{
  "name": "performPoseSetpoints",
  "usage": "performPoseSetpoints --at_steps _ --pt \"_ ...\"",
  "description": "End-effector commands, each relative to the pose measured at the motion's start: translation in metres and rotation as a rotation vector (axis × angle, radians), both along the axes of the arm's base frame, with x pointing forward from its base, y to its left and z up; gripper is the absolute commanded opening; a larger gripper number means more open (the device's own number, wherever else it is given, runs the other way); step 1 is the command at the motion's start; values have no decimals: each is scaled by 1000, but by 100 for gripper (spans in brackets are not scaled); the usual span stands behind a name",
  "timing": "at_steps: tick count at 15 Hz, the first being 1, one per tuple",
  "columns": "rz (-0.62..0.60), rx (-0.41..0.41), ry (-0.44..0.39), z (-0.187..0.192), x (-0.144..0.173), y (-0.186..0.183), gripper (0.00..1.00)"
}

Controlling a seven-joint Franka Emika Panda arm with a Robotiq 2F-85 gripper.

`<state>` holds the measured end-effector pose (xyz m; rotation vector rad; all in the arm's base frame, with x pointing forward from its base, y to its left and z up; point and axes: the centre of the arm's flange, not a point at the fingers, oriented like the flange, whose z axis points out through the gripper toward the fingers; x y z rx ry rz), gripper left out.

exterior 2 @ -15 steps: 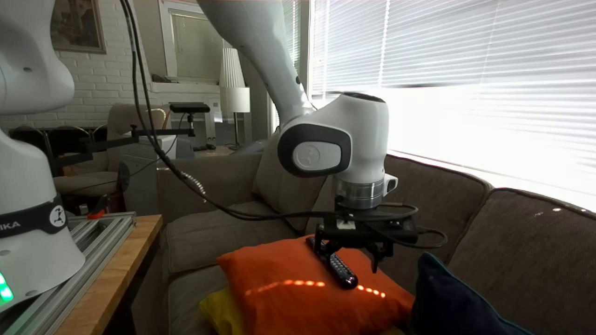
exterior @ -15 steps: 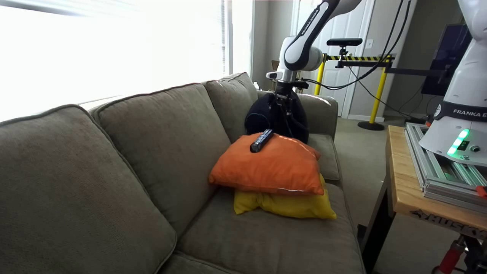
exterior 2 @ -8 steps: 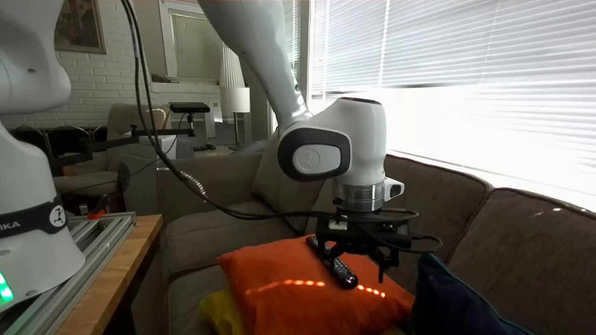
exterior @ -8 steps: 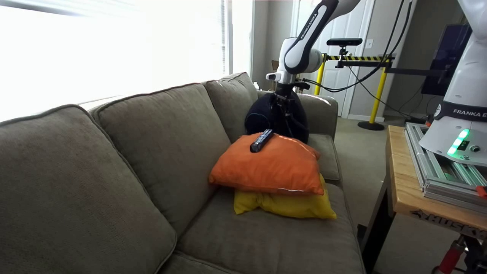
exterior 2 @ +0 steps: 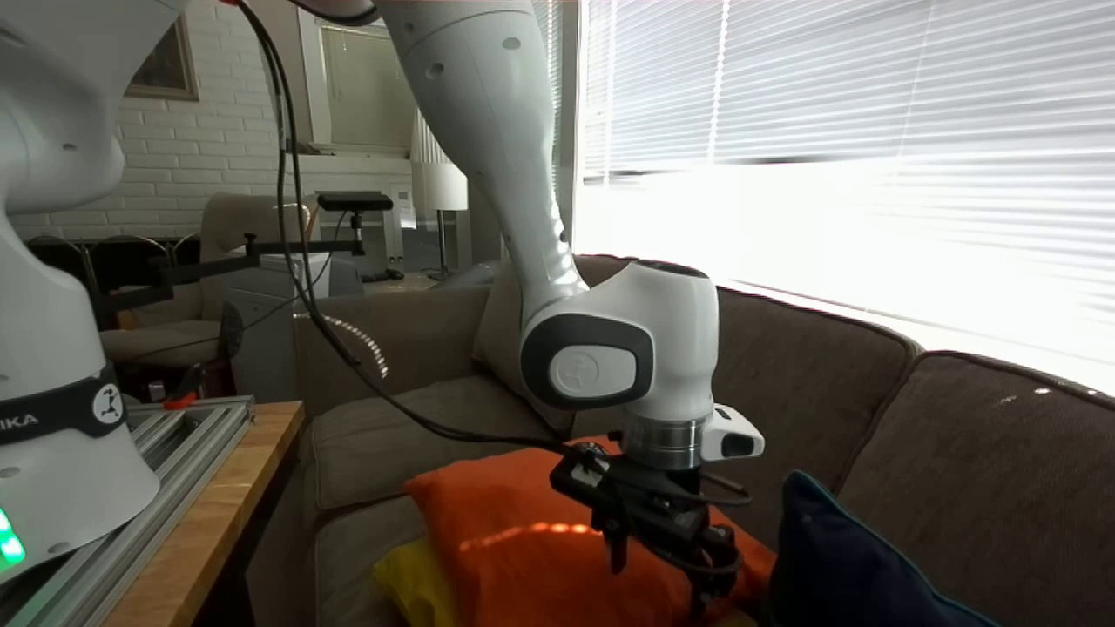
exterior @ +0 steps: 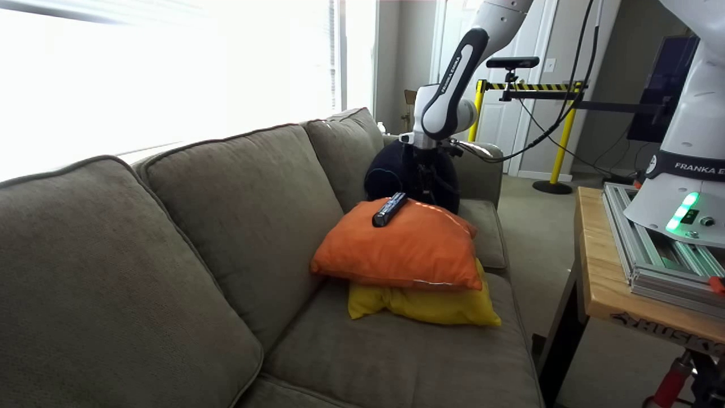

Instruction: Put the grey and black remote on the orange pillow

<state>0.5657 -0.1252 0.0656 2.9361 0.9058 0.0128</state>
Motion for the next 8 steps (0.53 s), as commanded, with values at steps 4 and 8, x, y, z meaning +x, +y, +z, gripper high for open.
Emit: performPoseSetpoints --at_steps 4,8 --pt "-354 -32 -47 -37 13 -20 100" --pt "-446 -69 -107 -60 10 -30 100"
